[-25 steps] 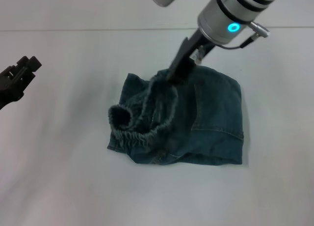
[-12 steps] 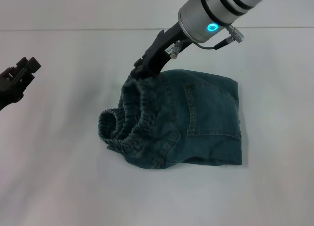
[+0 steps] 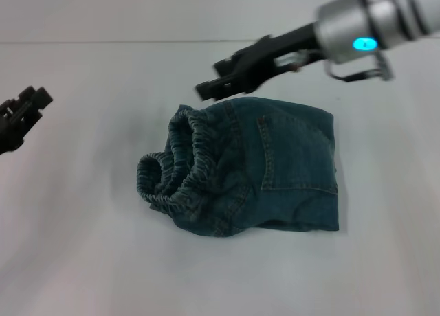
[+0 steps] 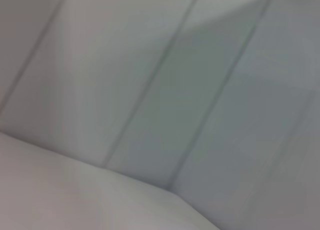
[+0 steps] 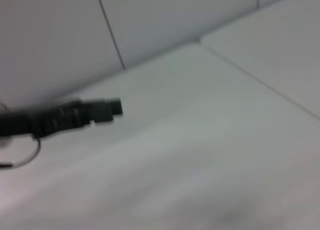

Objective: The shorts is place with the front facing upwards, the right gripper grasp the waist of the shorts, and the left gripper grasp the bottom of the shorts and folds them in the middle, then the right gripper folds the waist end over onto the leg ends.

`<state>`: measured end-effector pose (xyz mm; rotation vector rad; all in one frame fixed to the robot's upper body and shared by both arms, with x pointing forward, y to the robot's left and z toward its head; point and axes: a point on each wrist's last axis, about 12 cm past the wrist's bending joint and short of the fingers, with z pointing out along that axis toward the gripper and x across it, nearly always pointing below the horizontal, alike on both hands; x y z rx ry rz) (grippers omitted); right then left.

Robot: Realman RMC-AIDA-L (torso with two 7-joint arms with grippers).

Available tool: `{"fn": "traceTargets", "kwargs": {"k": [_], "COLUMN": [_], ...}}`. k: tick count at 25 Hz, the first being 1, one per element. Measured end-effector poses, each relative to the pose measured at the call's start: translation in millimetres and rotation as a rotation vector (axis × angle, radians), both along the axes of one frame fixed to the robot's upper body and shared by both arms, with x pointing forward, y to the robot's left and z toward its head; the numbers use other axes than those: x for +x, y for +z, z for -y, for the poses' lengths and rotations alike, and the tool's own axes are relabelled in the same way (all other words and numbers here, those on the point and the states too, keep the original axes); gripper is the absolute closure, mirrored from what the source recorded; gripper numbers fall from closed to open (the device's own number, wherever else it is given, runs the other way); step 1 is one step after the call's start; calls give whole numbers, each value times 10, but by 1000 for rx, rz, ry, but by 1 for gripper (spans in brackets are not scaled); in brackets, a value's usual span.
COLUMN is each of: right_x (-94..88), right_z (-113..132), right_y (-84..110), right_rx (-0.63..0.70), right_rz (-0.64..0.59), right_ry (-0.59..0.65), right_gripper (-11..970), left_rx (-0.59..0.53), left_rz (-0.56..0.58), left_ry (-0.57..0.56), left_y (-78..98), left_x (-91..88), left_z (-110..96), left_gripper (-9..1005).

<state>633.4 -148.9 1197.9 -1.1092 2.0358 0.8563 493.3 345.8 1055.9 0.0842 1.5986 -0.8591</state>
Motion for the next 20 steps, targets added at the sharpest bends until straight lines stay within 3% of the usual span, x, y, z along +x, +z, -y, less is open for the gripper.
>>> {"fn": "traceTargets", "kwargs": {"k": [5, 11, 16, 20], "right_x": [-405, -926, -1258, -1345], "right_z": [748, 1419, 1670, 1741], "right_y": [-93, -549, -967, -1056], "right_rx": [193, 326, 360, 368], "right_rz": [-51, -141, -158, -148], "right_ry": [26, -1, -72, -105], "right_gripper": [278, 2, 2, 1], "left_rx": [59, 141, 188, 200], "left_rz": [-18, -121, -196, -200], "left_ry": [-217, -501, -599, -612], "left_y": [227, 395, 348, 350], "left_x": [-230, -354, -331, -306], "left_z": [-159, -85, 70, 91], "left_gripper": [677, 677, 626, 513]}}
